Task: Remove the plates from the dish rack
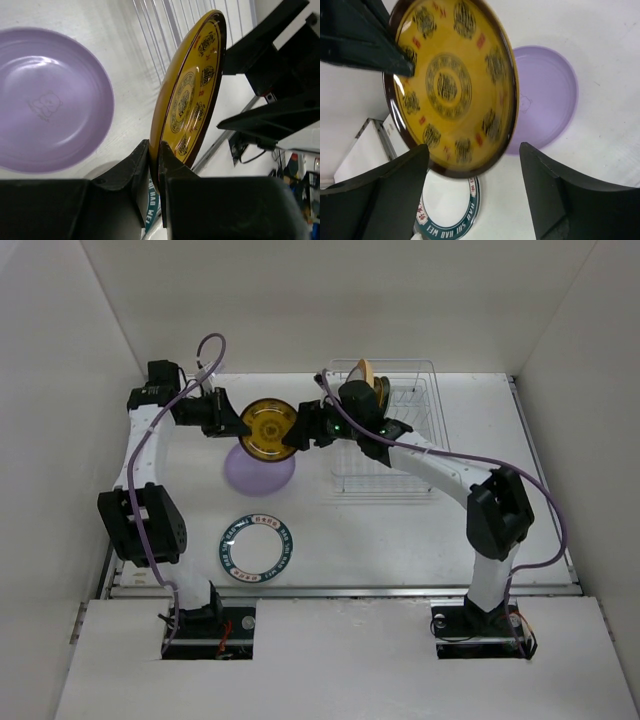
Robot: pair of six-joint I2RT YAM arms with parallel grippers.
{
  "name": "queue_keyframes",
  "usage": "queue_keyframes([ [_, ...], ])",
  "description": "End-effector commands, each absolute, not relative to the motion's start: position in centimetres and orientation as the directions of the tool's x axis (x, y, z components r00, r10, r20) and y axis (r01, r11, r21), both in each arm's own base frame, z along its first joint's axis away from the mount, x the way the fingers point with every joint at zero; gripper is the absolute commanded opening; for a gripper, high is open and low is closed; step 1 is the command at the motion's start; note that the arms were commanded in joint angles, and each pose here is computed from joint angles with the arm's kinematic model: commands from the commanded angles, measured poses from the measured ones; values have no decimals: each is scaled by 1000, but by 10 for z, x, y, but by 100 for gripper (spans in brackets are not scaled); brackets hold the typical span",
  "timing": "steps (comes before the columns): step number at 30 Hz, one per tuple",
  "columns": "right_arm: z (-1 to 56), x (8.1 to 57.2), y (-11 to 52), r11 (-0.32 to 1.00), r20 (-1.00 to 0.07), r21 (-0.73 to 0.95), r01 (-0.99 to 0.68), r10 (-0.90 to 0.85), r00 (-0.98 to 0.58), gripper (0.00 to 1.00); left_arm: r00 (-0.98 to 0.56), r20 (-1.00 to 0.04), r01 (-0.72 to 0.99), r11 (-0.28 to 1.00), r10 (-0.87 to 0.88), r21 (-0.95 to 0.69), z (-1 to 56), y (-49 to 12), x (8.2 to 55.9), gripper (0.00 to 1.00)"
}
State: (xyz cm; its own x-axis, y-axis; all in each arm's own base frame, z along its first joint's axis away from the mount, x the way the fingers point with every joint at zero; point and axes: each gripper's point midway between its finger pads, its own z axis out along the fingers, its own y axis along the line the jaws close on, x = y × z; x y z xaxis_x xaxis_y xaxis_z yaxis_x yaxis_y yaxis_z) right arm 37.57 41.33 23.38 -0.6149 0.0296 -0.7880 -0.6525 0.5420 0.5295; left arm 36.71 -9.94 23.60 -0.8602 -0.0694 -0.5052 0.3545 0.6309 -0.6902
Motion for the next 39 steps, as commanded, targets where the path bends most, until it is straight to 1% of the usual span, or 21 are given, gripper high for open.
queue_keyframes([
  [1, 304, 381, 401, 540, -849, 492, -683, 124, -513, 79, -804, -569, 364, 614, -172, -701, 270, -93, 378, 0],
  [4, 305, 386, 392, 570, -848, 489, -660, 134, -512, 80, -824, -519, 301, 602, -226, -739, 258, -81, 382, 0],
  [6, 315, 389, 382, 592, -855, 482, -646, 156, -495, 82, -830, -494, 257, 608, -259, -751, 248, -66, 389, 0],
  [7, 311, 393, 378, 622, -853, 477, -621, 159, -497, 92, -831, -483, 239, 610, -274, -756, 247, -60, 390, 0],
  [9, 322, 394, 365, 647, -864, 462, -607, 176, -471, 92, -831, -463, 199, 613, -307, -764, 243, -46, 392, 0],
  [11, 322, 393, 359, 665, -866, 458, -591, 183, -465, 94, -814, -457, 130, 653, -359, -746, 237, -18, 394, 0],
  [12, 331, 389, 356, 661, -870, 457, -596, 190, -455, 94, -804, -464, 114, 671, -371, -733, 234, -8, 395, 0],
  [14, 336, 386, 351, 666, -873, 454, -592, 199, -445, 95, -787, -450, 19, 713, -421, -701, 219, 20, 392, 0],
  [16, 334, 383, 344, 683, -872, 451, -575, 201, -445, 95, -775, -430, -57, 729, -463, -682, 208, 37, 386, 0],
  [18, 332, 384, 334, 707, -872, 447, -549, 207, -443, 95, -739, -432, -142, 746, -517, -650, 200, 68, 384, 0],
  [21, 330, 376, 328, 709, -870, 447, -546, 203, -449, 95, -705, -362, -297, 718, -610, -630, 174, 106, 377, 0],
  [22, 324, 372, 327, 707, -866, 449, -547, 193, -461, 95, -699, -351, -322, 713, -623, -623, 168, 113, 375, 0],
  [23, 327, 368, 323, 705, -868, 449, -549, 197, -456, 95, -704, -315, -348, 696, -637, -628, 159, 117, 375, 0],
  [25, 316, 362, 319, 711, -862, 449, -541, 186, -471, 95, -718, -272, -387, 692, -641, -609, 146, 122, 368, 0],
  [27, 319, 358, 314, 714, -861, 457, -531, 204, -465, 95, -733, -236, -400, 685, -638, -609, 133, 122, 367, 0],
  [29, 309, 354, 311, 717, -852, 464, -519, 201, -484, 95, -730, -218, -416, 675, -647, -610, 126, 124, 365, 0],
  [30, 315, 351, 310, 711, -850, 474, -519, 215, -480, 95, -730, -214, -429, 680, -649, -595, 120, 126, 362, 0],
  [32, 307, 348, 306, 721, -847, 472, -507, 210, -489, 95, -722, -214, -459, 687, -658, -563, 110, 135, 359, 0],
  [33, 315, 347, 302, 722, -853, 470, -508, 223, -472, 95, -721, -215, -465, 690, -658, -554, 109, 136, 359, 0],
  [36, 319, 340, 294, 727, -857, 467, -504, 234, -458, 95, -723, -198, -483, 690, -661, -540, 100, 139, 357, 0],
  [39, 315, 337, 290, 734, -857, 465, -495, 233, -459, 95, -722, -204, -487, 694, -661, -530, 93, 140, 356, 0],
])
